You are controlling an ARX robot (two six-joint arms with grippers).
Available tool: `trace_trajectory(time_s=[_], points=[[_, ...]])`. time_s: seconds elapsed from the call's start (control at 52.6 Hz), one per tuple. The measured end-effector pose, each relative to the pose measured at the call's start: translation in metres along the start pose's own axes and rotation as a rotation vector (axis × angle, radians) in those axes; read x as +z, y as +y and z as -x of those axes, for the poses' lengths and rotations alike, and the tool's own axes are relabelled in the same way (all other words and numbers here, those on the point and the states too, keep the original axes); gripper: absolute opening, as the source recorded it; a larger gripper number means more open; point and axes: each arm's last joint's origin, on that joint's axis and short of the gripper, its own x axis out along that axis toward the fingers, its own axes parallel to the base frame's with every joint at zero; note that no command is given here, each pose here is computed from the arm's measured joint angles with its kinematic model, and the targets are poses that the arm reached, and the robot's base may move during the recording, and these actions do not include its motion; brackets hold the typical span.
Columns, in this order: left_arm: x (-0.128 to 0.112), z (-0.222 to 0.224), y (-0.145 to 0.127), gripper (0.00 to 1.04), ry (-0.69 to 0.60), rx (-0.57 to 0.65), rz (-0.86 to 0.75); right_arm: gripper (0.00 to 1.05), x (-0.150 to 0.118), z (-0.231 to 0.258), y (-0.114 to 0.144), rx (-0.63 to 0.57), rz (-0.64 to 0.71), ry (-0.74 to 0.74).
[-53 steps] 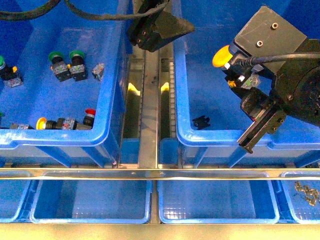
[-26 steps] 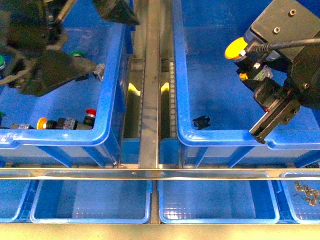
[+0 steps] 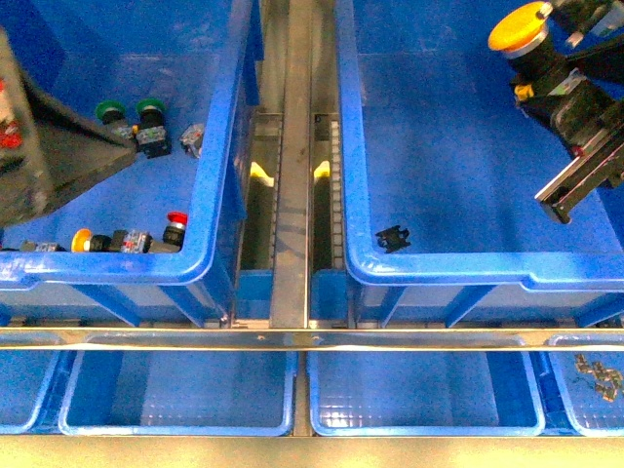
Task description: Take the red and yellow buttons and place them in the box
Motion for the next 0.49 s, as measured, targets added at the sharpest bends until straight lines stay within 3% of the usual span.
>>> trace_trajectory(time_s=[0.114,0.171,0.266,0.437,0.494], points=[[-0.003,0.026,0.015,0.63,-0.173,0.076,-0.055,0.33,0.006,0.008,-0.008,-0.018,-0.015,-0.007],[0.001,0.044,0.025,0.50,-0.231,0.060,-0.084,0.33,0.008,0.014,-0.015,-0.036,-0.041,-0.002],[-0.003,0.062,0.034,0.30,-0.233,0.096,-0.099,0.33,0.014,0.026,-0.022,-0.067,-0.079,0.004],[0.001,0.074,0.033,0.02,-0.268,0.087,-0.110,0.33,0.016,0.033,-0.026,-0.087,-0.154,0.035],[0.002,0.078,0.032,0.03,-0.275,0.087,-0.114,0.33,0.018,0.037,-0.027,-0.095,-0.185,0.047]])
